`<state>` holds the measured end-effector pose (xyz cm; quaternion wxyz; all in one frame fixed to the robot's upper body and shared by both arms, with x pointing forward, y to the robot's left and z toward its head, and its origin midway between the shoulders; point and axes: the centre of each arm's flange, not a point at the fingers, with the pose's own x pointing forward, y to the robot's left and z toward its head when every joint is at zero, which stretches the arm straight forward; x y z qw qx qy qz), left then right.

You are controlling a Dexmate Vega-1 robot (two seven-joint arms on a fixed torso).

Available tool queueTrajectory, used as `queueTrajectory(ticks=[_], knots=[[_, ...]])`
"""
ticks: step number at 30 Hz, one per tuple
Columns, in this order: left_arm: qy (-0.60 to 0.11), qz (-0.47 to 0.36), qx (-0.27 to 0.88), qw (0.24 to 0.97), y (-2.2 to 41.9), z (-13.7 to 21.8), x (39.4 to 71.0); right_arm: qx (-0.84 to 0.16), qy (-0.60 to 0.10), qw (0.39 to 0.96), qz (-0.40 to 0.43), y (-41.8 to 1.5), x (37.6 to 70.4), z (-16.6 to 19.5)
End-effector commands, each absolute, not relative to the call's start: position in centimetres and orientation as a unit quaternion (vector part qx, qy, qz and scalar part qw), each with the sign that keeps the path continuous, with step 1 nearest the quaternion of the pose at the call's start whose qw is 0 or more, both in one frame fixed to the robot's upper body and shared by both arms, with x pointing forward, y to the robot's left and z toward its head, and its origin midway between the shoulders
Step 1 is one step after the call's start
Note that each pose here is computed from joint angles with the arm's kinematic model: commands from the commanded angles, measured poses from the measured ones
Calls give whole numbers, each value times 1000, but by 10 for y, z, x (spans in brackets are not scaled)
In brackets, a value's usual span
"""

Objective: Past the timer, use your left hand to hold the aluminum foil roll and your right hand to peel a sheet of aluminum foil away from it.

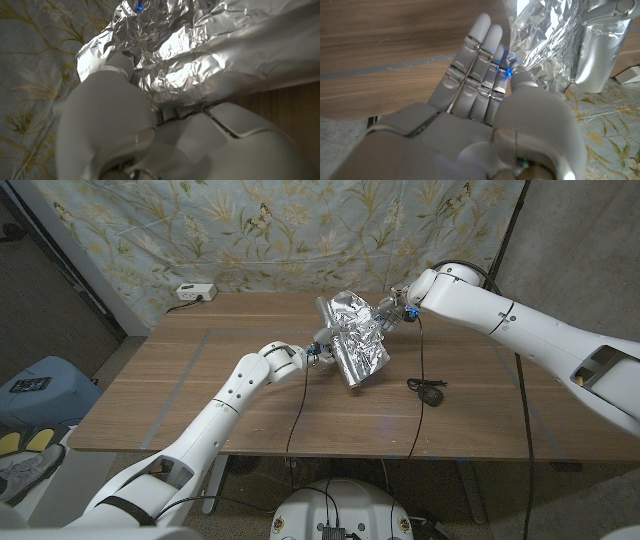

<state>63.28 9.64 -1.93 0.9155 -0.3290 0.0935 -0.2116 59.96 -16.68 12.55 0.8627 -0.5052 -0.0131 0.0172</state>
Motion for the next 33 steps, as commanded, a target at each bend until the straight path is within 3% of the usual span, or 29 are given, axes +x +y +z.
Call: queueTrajectory(ticks=[1,33], knots=[[94,-221,-331,912,97,-19,633,-514,-17,857,1,-168,599,127],[100,-297,-366,876,97,-27,644,-501,-4,865,-12,-188,600,121]])
